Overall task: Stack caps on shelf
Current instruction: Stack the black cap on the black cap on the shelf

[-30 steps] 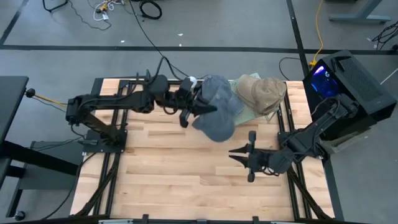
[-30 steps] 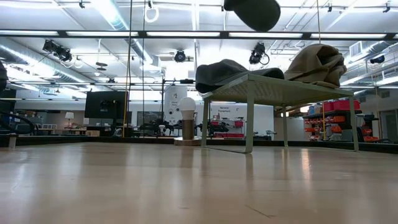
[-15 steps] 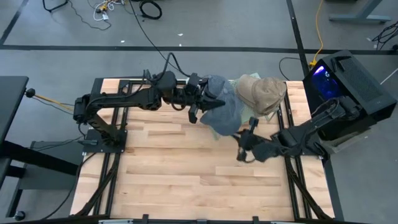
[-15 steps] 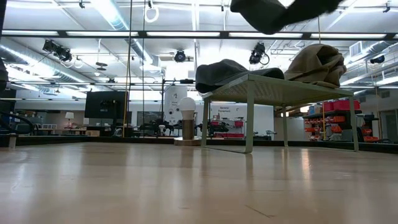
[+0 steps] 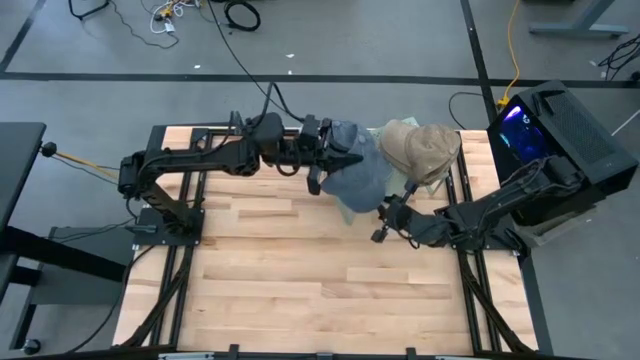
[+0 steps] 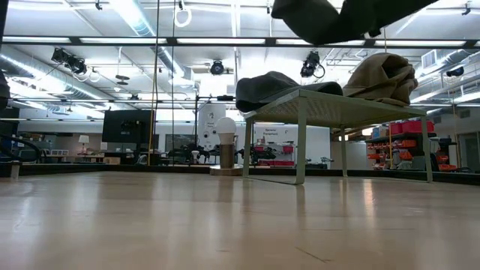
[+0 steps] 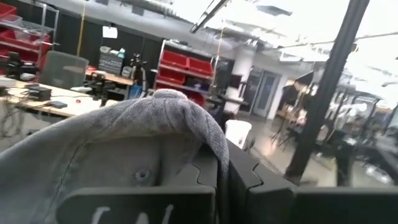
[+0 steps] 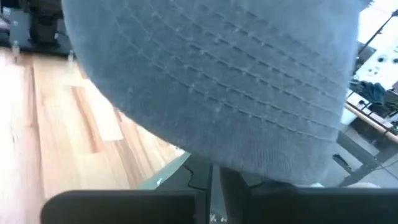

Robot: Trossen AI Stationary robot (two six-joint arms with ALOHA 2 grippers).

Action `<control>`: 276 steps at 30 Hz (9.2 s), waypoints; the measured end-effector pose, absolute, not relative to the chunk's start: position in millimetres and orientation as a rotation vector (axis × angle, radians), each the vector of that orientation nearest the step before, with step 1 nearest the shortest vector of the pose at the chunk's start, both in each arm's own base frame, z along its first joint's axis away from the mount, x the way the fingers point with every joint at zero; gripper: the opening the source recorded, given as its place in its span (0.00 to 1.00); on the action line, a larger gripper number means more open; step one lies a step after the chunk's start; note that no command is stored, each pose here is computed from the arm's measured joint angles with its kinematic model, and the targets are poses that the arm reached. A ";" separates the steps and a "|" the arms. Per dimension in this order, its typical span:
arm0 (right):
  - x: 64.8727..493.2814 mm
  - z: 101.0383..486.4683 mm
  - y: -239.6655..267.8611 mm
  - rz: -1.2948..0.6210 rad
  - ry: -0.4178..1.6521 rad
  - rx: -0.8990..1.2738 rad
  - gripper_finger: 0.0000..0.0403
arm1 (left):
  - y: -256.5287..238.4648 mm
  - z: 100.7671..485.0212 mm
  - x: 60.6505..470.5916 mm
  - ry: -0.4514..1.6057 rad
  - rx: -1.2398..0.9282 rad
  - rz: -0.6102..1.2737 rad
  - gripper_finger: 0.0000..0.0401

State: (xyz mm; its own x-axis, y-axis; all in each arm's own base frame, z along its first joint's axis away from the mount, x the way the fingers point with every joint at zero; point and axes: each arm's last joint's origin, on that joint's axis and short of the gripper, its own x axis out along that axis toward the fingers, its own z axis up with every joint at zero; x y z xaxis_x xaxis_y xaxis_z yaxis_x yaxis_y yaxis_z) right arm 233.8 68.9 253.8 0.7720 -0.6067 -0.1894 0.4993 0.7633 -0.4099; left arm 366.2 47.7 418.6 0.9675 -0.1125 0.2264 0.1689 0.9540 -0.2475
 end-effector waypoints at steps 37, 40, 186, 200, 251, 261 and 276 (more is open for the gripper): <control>215.0 261.3 70.9 -0.856 0.322 -0.443 0.07 | 127.2 347.2 394.2 0.026 -0.069 -0.166 0.03; 215.5 257.9 65.9 -0.859 0.347 -0.445 0.07 | 129.7 349.7 392.0 0.017 -0.035 -0.150 0.02; 250.7 232.4 -24.7 -0.493 0.515 -0.085 0.07 | 169.7 280.2 356.9 0.796 0.128 0.345 0.02; 252.8 235.0 -21.8 -0.477 0.480 -0.087 0.07 | 143.1 297.9 374.8 0.541 0.079 -0.008 0.02; 263.8 304.6 -15.6 -0.439 0.312 -0.279 0.07 | 119.7 302.1 389.5 0.475 0.081 0.018 0.03; 274.3 308.6 -18.1 -0.455 0.216 -0.287 0.07 | 116.3 302.2 390.7 0.479 0.090 0.033 0.02; 278.2 295.3 -38.0 -0.495 0.276 -0.166 0.07 | 107.1 303.3 394.1 0.472 0.118 0.049 0.02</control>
State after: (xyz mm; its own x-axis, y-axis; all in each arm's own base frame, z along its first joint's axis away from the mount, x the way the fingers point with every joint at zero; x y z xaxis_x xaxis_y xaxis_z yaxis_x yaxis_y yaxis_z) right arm 278.2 -38.0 295.3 0.8439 -0.4892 -0.2202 0.4448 0.8675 -0.2227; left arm 394.1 107.1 303.3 0.8896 0.0744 -0.4506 -0.0196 0.9919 0.1251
